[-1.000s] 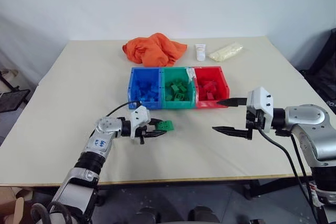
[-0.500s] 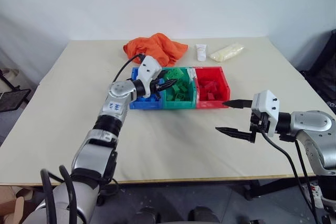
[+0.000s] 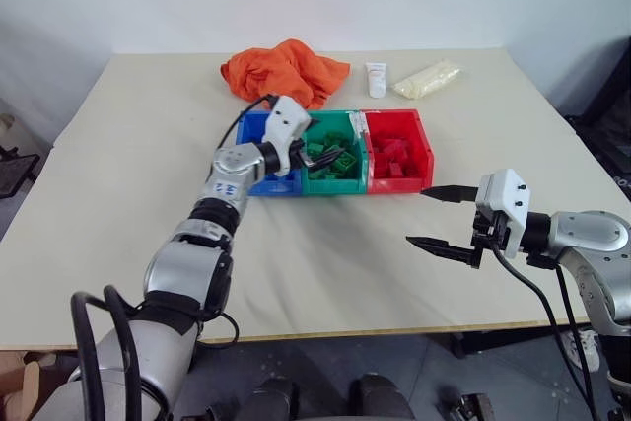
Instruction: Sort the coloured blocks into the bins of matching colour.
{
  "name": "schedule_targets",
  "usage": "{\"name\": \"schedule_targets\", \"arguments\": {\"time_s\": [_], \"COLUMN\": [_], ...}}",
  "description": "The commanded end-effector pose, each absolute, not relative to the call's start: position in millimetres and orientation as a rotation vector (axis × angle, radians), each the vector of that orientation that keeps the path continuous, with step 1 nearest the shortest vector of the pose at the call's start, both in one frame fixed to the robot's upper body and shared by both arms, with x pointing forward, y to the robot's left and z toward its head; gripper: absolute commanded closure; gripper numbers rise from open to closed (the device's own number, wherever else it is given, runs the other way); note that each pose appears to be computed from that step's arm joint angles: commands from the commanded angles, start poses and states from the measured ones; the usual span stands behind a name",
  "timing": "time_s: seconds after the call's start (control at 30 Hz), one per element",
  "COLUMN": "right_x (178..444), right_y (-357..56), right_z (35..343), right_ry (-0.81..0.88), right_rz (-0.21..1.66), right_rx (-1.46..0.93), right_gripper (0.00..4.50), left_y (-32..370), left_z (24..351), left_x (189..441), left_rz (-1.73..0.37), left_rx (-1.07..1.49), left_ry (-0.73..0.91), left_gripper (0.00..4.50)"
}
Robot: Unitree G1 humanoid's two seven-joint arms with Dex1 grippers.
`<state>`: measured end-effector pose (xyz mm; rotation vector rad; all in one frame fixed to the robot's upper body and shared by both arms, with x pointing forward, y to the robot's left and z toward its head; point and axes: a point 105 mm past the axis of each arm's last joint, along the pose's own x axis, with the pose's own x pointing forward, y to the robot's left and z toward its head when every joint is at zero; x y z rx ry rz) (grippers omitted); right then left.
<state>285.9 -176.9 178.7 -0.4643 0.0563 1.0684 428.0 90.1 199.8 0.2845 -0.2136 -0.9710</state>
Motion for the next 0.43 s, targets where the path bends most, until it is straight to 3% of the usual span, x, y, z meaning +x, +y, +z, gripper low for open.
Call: {"name": "schedule_targets", "arguments": {"time_s": [0.03,0.3,0.43], "right_x": [286,303,317], "right_y": [-187,-217,-239], "right_z": [195,196,194], "right_ry": [0.030,0.101,0.152], "right_rz": [1.084,1.128,1.108], "right_rx": [-0.515,-0.569,-0.574], "right_gripper": [0.00,0.00,0.00], "left_y": [130,208,241], "left_z": [208,182,176], "left_x": [395,324,305], "left_rz": [-1.037,-1.065,-1.018], "left_rx": [0.321,0.329,0.284], "left_ry": [-0.259,-0.053,0.001], "left_gripper": [0.04,0.04,0.04]}}
